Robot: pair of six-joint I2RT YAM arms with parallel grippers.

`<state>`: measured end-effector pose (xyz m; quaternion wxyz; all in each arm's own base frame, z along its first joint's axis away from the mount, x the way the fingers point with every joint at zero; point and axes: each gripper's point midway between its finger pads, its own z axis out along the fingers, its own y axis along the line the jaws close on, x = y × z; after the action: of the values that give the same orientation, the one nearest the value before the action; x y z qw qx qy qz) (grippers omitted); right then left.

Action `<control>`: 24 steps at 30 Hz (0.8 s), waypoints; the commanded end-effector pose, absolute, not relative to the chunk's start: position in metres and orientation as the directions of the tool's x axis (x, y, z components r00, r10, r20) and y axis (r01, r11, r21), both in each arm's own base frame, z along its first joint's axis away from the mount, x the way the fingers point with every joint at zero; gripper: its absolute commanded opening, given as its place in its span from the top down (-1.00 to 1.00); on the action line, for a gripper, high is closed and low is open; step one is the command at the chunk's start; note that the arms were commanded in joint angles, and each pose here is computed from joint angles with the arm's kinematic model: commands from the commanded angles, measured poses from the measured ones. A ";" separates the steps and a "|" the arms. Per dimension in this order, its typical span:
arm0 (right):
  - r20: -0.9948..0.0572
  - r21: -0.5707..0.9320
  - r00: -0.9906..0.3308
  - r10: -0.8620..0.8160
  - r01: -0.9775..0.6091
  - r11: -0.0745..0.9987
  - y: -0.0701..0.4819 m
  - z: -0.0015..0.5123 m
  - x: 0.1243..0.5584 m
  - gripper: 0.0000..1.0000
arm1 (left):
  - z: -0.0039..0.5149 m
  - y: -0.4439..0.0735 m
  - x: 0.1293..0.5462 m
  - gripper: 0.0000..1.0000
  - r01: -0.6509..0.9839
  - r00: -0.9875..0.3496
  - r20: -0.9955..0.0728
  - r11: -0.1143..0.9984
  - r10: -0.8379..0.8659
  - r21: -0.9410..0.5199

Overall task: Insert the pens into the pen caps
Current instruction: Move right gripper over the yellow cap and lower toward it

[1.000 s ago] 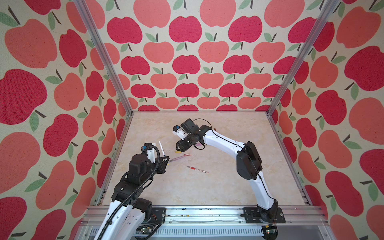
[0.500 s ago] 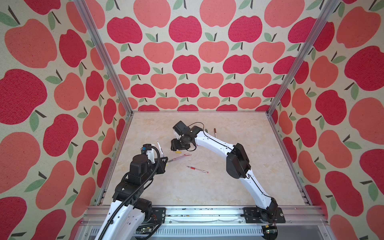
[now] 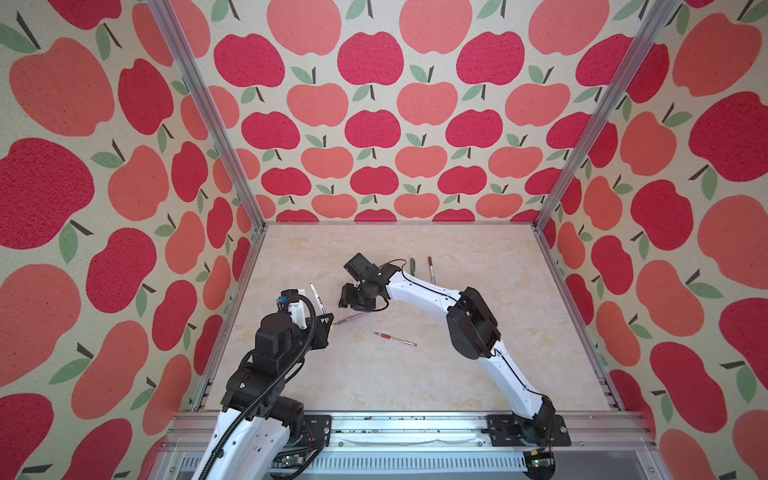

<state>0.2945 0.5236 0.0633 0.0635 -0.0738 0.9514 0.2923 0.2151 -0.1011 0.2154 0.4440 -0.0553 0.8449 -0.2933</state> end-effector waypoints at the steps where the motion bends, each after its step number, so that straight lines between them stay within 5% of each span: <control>1: -0.141 0.554 -0.988 -0.070 -0.137 0.821 0.522 0.050 0.305 -0.16 | 0.216 -0.097 0.215 1.00 0.159 -0.594 -0.726 0.834 -0.347 -0.528; 19: -0.151 0.528 -0.985 -0.079 -0.148 0.836 0.513 0.035 0.324 -0.16 | 0.216 -0.097 0.217 1.00 0.159 -0.593 -0.730 0.840 -0.339 -0.519; 24: -0.233 0.483 -0.963 -0.135 -0.235 0.843 0.510 0.046 0.336 -0.16 | 0.217 -0.097 0.216 1.00 0.160 -0.594 -0.731 0.840 -0.338 -0.518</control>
<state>0.3271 0.5203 0.0545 0.0810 -0.0729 0.9492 0.2952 0.2156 -0.1004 0.2116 0.4381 -0.0567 0.8493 -0.2891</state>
